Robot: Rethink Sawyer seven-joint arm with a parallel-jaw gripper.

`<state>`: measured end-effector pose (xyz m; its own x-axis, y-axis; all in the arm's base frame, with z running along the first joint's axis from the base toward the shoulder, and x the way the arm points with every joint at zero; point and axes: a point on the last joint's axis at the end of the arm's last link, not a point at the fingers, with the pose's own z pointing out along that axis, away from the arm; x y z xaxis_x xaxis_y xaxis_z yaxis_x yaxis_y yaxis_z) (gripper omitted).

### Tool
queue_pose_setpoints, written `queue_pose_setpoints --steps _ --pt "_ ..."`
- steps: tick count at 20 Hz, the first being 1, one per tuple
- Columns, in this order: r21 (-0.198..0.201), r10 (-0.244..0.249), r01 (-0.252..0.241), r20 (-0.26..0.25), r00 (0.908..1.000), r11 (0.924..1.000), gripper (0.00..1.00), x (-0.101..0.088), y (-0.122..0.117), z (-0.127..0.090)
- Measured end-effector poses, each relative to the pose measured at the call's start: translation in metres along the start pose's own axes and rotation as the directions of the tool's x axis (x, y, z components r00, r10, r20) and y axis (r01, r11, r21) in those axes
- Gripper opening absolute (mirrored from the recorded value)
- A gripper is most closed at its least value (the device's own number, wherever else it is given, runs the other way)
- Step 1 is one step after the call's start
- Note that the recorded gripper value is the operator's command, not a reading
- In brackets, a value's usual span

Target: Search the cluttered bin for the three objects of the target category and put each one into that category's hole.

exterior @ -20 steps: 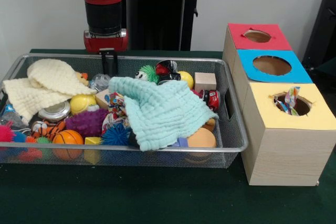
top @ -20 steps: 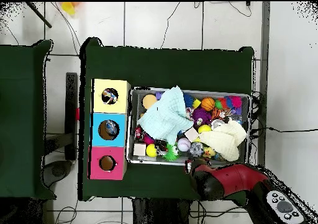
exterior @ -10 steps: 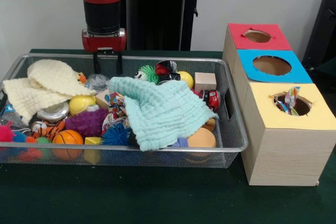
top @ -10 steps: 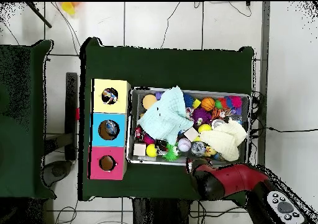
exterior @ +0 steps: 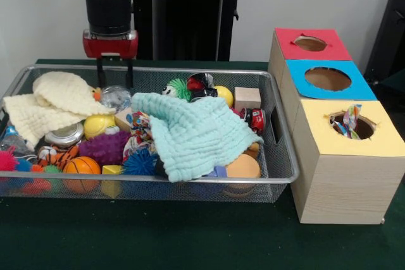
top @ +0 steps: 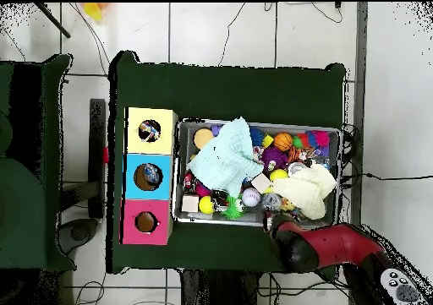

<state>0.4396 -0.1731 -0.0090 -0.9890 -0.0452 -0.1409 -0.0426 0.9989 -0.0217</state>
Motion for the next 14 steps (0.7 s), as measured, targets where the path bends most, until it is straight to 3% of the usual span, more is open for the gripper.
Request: queue_pose_setpoints --steps 5,14 --pt "0.013 0.050 -0.050 0.002 0.9987 0.9986 1.00 -0.010 -0.017 -0.012" --pt "-0.011 0.039 -0.039 -0.003 0.9992 0.9992 1.00 -0.015 -0.006 -0.008"
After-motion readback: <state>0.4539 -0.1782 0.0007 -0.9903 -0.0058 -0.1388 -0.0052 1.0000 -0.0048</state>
